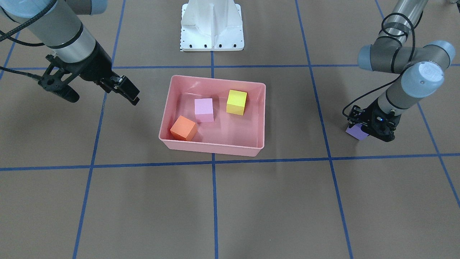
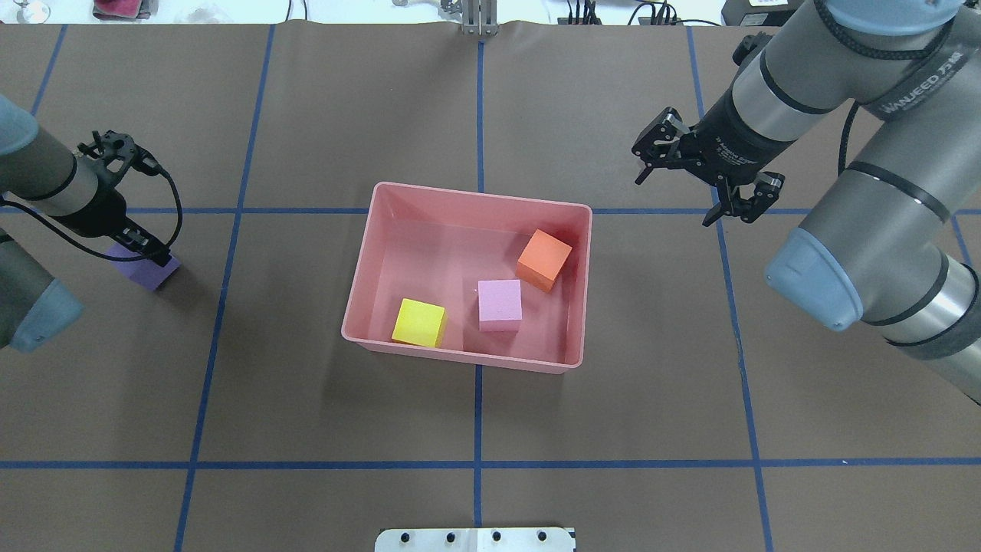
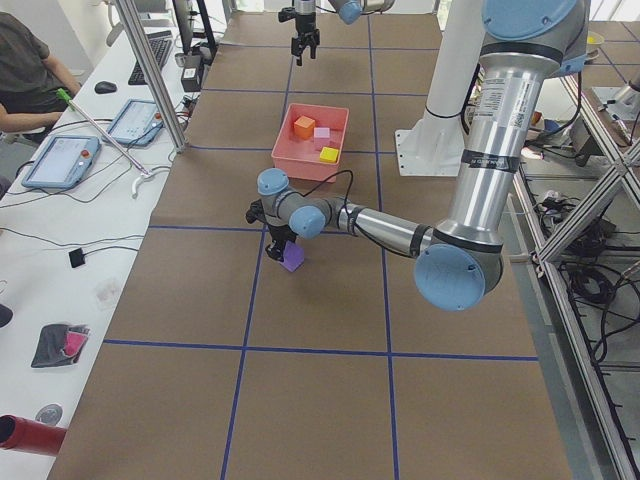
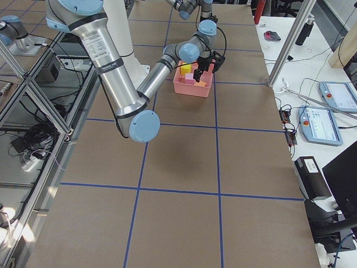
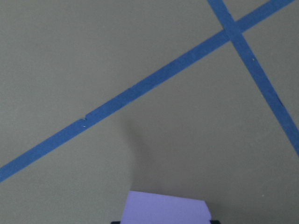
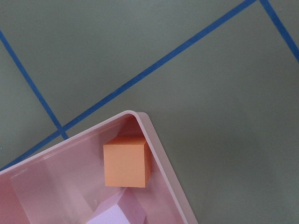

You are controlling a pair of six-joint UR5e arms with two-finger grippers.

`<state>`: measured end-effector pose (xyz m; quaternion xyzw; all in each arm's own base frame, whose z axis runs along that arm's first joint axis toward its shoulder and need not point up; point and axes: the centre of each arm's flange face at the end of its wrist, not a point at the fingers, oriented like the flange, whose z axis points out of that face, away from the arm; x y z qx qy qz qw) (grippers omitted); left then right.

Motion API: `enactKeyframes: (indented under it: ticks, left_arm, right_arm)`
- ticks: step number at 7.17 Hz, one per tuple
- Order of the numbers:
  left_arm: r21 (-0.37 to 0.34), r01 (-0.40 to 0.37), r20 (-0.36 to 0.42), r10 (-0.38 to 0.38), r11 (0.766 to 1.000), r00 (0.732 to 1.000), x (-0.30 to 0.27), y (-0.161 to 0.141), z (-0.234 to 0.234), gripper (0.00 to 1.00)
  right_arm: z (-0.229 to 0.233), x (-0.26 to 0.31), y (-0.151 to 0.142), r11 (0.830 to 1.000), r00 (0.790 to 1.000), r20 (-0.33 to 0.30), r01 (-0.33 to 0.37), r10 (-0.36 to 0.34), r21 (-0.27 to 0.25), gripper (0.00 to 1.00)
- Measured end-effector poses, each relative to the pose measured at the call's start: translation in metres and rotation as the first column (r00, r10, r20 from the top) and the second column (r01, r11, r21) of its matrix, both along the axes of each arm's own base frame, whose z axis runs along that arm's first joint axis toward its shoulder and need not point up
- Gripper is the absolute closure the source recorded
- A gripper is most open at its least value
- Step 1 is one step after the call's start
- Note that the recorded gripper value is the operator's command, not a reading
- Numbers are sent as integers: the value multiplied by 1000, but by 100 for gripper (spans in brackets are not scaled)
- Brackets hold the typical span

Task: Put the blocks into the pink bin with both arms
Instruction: 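Carry the purple cube into the bin with the left gripper and release it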

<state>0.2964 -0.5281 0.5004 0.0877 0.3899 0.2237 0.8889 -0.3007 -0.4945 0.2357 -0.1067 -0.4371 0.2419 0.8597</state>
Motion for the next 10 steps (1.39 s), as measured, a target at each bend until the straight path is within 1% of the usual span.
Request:
enactKeyframes:
  ticks: [1,2,3,4,5,6,7,9,10]
  left_arm:
    - [-75,42,-66,-47,996,997,11,-6,-48,100]
    - [-158,87,-133,-108,984,985,25,-13,-110,100]
    - [-237,110,-194,-158,965,968,42,-18,-174,100]
    - [-301,115,-236,-190,947,953,63,-16,-234,100]
    - [-346,106,-256,-203,932,945,89,-7,-279,100]
    - [-376,104,-261,-213,921,942,119,9,-314,100]
    - [-393,116,-254,-229,912,940,154,32,-339,100]
    - [-409,145,-236,-258,901,937,224,87,-375,100]
    - [-415,158,-225,-269,896,937,256,100,-393,100]
  right_arm:
    - [19,16,-6,999,1000,-18,22,-21,28,0]
    - [44,35,-11,997,998,-40,54,-52,59,0]
    - [65,49,-15,993,995,-60,80,-76,83,0]
    - [81,59,-17,990,993,-76,100,-93,97,0]
    - [92,65,-19,988,991,-87,113,-104,103,0]
    - [97,67,-20,987,990,-92,118,-109,105,0]
    - [100,68,-21,987,989,-94,120,-110,104,0]
    - [109,71,-21,986,988,-103,129,-118,105,0]
    - [115,74,-22,984,986,-111,141,-128,111,0]
